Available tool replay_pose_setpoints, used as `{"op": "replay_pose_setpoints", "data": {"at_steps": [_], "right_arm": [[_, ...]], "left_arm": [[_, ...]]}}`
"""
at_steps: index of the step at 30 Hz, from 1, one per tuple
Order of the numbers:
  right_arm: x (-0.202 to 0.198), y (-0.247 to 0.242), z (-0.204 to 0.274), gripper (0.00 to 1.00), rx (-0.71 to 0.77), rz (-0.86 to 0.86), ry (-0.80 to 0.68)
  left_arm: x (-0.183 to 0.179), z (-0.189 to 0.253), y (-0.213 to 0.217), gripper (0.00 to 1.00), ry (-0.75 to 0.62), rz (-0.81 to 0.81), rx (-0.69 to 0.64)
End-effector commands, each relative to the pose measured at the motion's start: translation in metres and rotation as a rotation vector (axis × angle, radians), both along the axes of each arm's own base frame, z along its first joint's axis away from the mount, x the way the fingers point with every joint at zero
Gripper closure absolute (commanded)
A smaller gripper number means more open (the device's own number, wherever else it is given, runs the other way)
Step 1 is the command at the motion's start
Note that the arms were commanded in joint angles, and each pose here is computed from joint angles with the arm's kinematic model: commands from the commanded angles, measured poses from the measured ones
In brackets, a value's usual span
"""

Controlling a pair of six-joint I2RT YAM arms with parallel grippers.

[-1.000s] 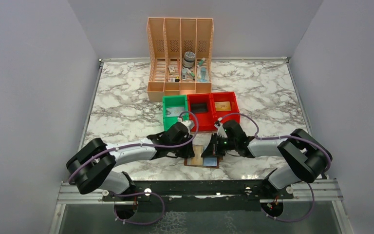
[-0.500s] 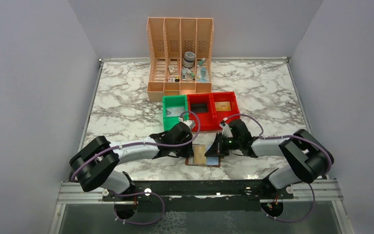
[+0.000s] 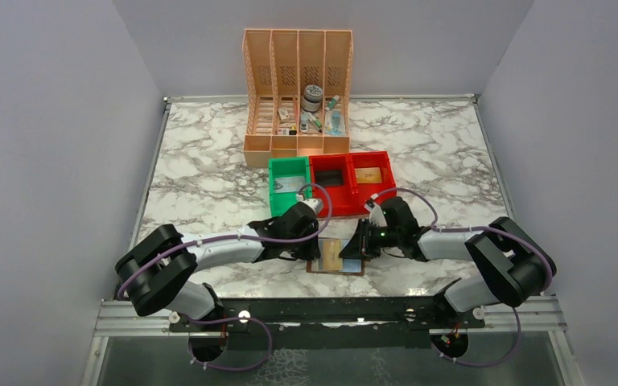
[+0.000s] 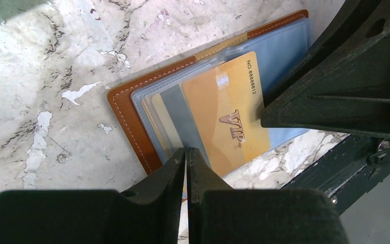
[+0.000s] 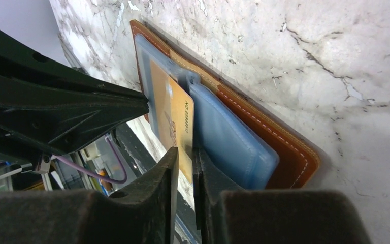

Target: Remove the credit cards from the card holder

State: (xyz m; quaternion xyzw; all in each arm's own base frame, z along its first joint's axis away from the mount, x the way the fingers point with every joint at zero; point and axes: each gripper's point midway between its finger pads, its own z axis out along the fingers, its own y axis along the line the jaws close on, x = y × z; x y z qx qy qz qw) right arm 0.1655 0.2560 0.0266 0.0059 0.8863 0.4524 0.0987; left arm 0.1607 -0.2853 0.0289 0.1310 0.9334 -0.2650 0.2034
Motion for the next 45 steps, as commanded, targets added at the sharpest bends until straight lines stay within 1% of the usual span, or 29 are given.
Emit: {"op": "replay_pose_setpoints", "data": {"at_steps": [1,3,5,7,10,13,18,21,23,28,32,34,36,40,42,45], "right_arm": [[0.006,0.008,0.009,0.79,0.051,0.026,-0.032],[0.008,0.01,0.009,0.77,0.063,0.026,-0.031],[0.011,0.012,0.008,0.77,0.066,0.019,-0.025],[0.013,0.012,0.004,0.82,0.056,0.004,-0.013],[0.014,0.006,-0.003,0.93,0.018,-0.038,-0.008],[0.014,-0.002,-0.004,0.99,-0.015,-0.06,-0.033],[0.014,-0.016,-0.003,0.99,-0.074,-0.082,-0.07],[0.013,-0.016,0.0,0.99,-0.068,-0.067,-0.085],[0.01,-0.013,0.002,0.99,-0.055,-0.042,-0.07],[0.007,-0.006,0.003,0.99,-0.014,-0.013,-0.046],[0.007,-0.006,0.0,0.99,-0.022,-0.013,-0.037],[0.008,-0.008,-0.002,0.99,-0.031,-0.022,-0.033],[0.008,-0.008,-0.003,0.99,-0.037,-0.032,-0.028],[0.01,-0.009,-0.003,0.98,-0.036,-0.049,-0.033],[0.011,-0.008,-0.001,0.97,-0.027,-0.049,-0.038],[0.011,-0.005,0.002,0.93,-0.006,-0.041,-0.051]], "left_arm": [[-0.008,-0.016,0.018,0.89,0.021,-0.007,0.11],[-0.008,-0.017,0.017,0.89,0.022,-0.013,0.111],[-0.008,-0.017,0.016,0.89,0.024,-0.016,0.113],[-0.009,-0.018,0.016,0.89,0.026,-0.018,0.114],[-0.009,-0.018,0.016,0.89,0.025,-0.016,0.117],[-0.008,-0.017,0.018,0.89,0.019,-0.009,0.126],[-0.005,-0.013,0.023,0.89,-0.003,0.01,0.143],[-0.002,-0.006,0.021,0.89,-0.022,0.011,0.13],[0.001,0.0,0.017,0.87,-0.037,0.011,0.111],[0.014,0.032,-0.003,0.74,-0.1,-0.008,0.032],[0.018,0.058,-0.029,0.65,-0.142,-0.044,-0.093],[0.017,0.061,-0.039,0.6,-0.136,-0.066,-0.137],[0.014,0.056,-0.043,0.61,-0.11,-0.078,-0.142],[0.007,0.028,-0.034,0.65,-0.049,-0.056,-0.084],[0.003,0.015,-0.028,0.66,-0.026,-0.046,-0.057],[-0.005,-0.002,-0.022,0.69,0.009,-0.071,-0.02]]}}
